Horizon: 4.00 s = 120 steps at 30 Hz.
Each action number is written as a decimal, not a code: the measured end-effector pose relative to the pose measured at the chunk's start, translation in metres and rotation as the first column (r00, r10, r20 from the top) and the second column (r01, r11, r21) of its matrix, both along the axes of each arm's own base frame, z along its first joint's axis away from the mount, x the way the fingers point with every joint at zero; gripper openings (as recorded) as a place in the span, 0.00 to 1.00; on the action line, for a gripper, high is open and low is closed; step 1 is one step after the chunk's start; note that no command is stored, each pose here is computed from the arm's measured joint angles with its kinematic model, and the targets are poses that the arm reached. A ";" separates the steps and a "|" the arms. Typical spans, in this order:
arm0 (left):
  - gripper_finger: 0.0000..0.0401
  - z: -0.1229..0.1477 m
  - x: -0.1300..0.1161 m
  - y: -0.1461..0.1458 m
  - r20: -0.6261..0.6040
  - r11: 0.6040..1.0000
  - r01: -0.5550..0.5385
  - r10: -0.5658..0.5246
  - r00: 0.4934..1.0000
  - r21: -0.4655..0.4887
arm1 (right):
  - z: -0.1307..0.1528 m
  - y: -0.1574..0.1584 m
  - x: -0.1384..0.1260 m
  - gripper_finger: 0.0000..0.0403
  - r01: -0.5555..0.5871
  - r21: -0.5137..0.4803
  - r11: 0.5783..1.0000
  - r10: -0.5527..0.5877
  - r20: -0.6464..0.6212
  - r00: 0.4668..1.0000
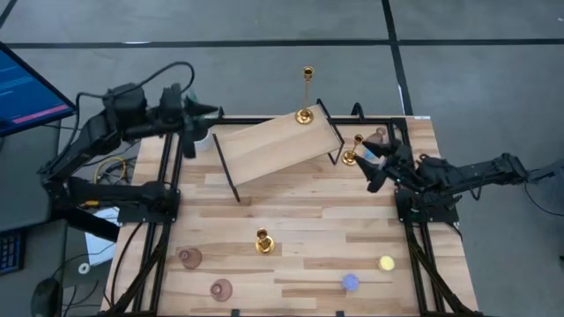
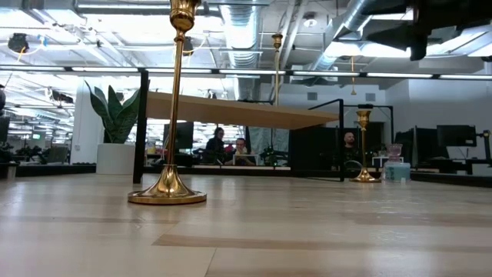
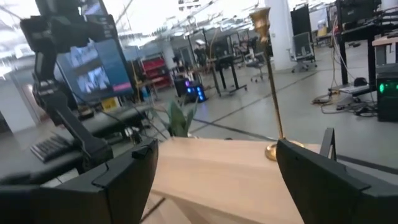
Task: Pick & Place candle stick holders
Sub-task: Put the bottom gold candle holder on the shelf
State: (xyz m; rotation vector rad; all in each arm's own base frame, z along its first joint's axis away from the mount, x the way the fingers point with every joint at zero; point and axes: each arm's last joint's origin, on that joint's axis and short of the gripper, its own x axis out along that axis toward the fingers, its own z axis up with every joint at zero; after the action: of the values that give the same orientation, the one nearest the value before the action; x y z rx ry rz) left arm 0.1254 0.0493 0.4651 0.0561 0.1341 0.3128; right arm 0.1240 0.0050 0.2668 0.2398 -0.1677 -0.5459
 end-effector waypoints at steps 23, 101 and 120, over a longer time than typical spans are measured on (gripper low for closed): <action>0.01 -0.091 -0.017 -0.026 -0.073 0.958 0.101 -0.124 0.990 -0.269 | 0.067 0.045 0.060 0.79 -0.331 -0.159 0.930 0.308 -0.156 0.939; 0.01 -0.100 -0.008 -0.027 0.019 0.962 0.132 -0.132 0.991 -0.241 | -0.096 0.114 0.299 0.76 -0.625 0.275 0.731 0.634 -0.613 0.472; 0.02 -0.099 -0.008 -0.027 0.026 0.962 0.134 -0.132 0.991 -0.238 | -0.091 0.113 0.303 0.74 -0.641 0.239 0.730 0.636 -0.580 0.509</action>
State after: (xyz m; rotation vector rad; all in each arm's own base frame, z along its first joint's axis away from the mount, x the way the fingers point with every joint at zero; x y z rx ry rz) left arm 0.1177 0.0225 0.3658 -0.1752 0.1566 0.1608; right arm 0.4267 0.1181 0.1758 0.0823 0.5844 0.1581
